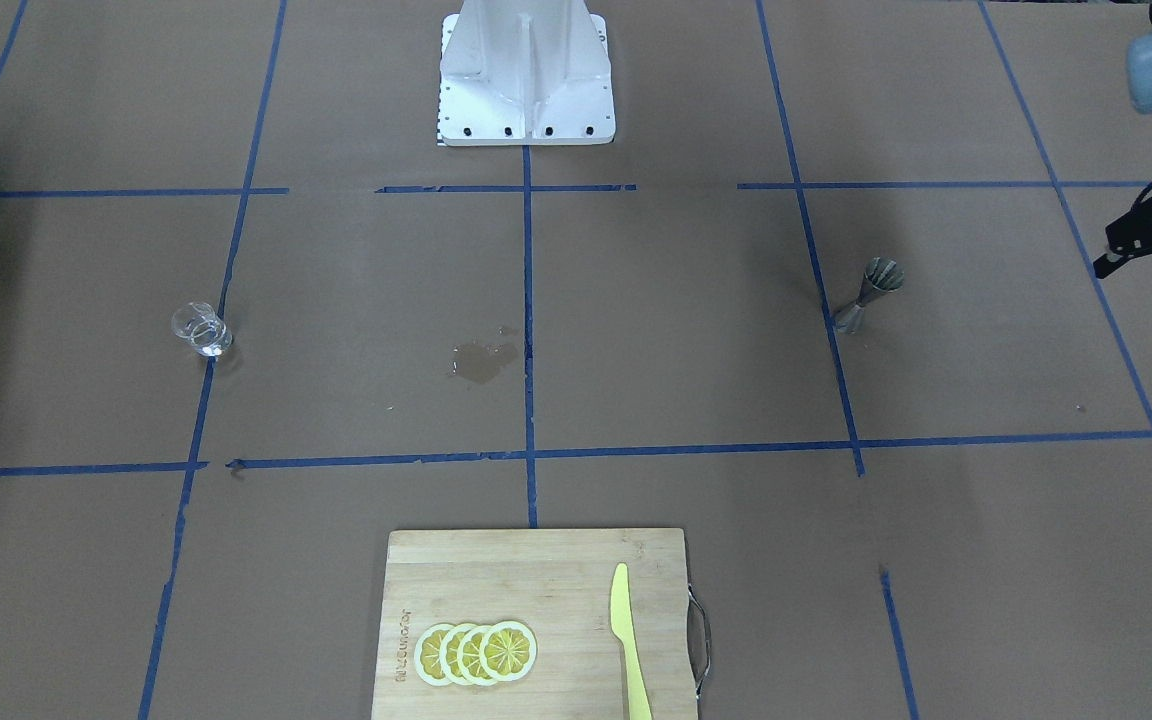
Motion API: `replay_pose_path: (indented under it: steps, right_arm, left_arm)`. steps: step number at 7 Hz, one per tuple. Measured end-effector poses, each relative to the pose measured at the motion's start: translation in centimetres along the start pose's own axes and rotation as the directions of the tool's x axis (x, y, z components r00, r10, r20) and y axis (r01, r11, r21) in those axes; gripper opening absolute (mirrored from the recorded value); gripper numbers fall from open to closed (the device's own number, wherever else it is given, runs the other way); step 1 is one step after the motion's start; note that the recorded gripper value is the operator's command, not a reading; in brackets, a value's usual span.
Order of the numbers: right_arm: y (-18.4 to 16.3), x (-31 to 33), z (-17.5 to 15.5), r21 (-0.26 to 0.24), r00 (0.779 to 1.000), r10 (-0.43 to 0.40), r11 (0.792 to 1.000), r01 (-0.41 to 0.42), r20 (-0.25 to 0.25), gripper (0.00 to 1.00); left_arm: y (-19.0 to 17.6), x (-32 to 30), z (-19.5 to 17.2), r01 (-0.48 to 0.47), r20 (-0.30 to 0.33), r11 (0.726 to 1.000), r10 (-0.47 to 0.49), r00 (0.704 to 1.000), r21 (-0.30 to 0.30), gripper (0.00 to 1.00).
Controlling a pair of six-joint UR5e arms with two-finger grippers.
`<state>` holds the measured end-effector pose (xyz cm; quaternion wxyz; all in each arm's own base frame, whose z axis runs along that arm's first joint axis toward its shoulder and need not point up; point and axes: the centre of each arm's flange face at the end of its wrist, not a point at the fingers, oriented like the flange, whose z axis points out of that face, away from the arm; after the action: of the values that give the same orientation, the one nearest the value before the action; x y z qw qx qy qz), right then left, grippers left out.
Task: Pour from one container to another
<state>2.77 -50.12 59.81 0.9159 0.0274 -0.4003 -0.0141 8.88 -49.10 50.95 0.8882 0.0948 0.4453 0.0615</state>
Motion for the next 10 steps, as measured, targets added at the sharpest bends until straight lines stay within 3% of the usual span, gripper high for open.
replay_pose_path:
  steps: [2,4,7,10]
  right_arm:
    - [0.0,0.0,0.0,0.000,1.000,0.000,1.000,0.000,0.002,1.00]
    - [0.0,-0.1,0.0,0.001,1.000,-0.001,1.000,0.001,0.003,1.00]
    - [0.0,-0.1,0.0,0.001,1.000,-0.002,1.000,0.002,0.003,1.00]
    - [-0.1,-0.6,-0.4,0.009,1.000,-0.011,1.000,0.011,0.004,1.00]
  left_arm:
    - [3.2,5.1,1.9,0.023,-0.062,0.985,-0.013,0.998,0.168,1.00]
    - [7.2,10.4,3.7,0.053,-0.086,0.957,-0.029,0.996,0.286,1.00]
    - [11.9,17.9,7.5,0.068,-0.017,0.887,-0.068,0.998,0.458,1.00]
    - [14.3,19.8,8.9,0.024,0.077,0.786,-0.091,0.993,0.618,1.00]
